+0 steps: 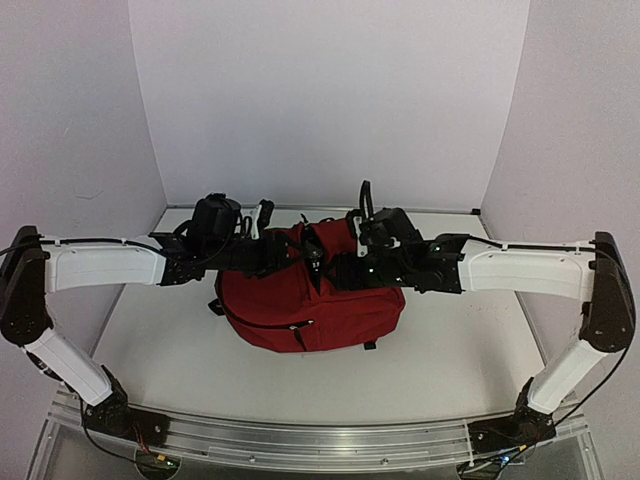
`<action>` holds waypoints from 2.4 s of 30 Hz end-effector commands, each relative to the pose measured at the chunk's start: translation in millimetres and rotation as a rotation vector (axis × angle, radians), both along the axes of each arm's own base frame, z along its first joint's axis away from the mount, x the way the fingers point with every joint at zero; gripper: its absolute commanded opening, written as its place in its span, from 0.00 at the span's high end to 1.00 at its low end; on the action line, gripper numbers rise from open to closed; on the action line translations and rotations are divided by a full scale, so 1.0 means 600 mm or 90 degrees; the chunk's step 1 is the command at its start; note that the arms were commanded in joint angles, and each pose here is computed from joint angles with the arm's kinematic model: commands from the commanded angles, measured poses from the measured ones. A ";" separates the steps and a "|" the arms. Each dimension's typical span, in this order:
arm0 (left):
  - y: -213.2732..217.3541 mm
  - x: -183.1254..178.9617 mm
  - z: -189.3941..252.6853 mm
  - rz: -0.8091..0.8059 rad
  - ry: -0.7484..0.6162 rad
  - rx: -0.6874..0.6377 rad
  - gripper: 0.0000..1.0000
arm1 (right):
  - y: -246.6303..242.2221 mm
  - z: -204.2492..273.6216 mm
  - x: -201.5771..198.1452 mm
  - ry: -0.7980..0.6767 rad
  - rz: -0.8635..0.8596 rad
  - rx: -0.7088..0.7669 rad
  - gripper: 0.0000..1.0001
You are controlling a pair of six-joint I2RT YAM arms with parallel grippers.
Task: Pack the student bag
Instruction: Place the stationery in the student bag.
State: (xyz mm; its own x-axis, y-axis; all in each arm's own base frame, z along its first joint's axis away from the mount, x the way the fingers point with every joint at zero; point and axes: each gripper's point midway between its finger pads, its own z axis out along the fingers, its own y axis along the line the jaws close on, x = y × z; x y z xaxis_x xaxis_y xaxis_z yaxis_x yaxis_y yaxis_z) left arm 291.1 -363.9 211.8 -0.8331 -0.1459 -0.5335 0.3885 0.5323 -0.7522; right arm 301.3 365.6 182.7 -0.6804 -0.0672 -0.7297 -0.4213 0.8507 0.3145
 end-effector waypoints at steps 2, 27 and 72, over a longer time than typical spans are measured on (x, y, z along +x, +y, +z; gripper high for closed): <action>-0.030 0.020 0.044 -0.030 -0.025 -0.050 0.42 | 0.022 0.033 0.027 -0.030 -0.022 0.026 0.41; -0.035 0.072 -0.044 -0.004 0.028 0.033 0.65 | 0.007 0.038 0.081 -0.081 -0.138 0.003 1.00; 0.023 0.081 0.024 0.044 -0.087 -0.036 0.41 | 0.053 0.159 -0.010 -0.076 0.065 0.208 0.61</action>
State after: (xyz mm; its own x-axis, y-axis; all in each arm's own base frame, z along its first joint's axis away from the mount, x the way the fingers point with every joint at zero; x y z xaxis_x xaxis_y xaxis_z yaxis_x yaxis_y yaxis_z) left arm 336.6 -373.9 187.1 -0.8096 -0.1708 -0.5616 0.4255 0.4882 -0.7619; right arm 307.1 393.9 229.7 -0.6515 0.0568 -0.7566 -0.4758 0.7461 0.4657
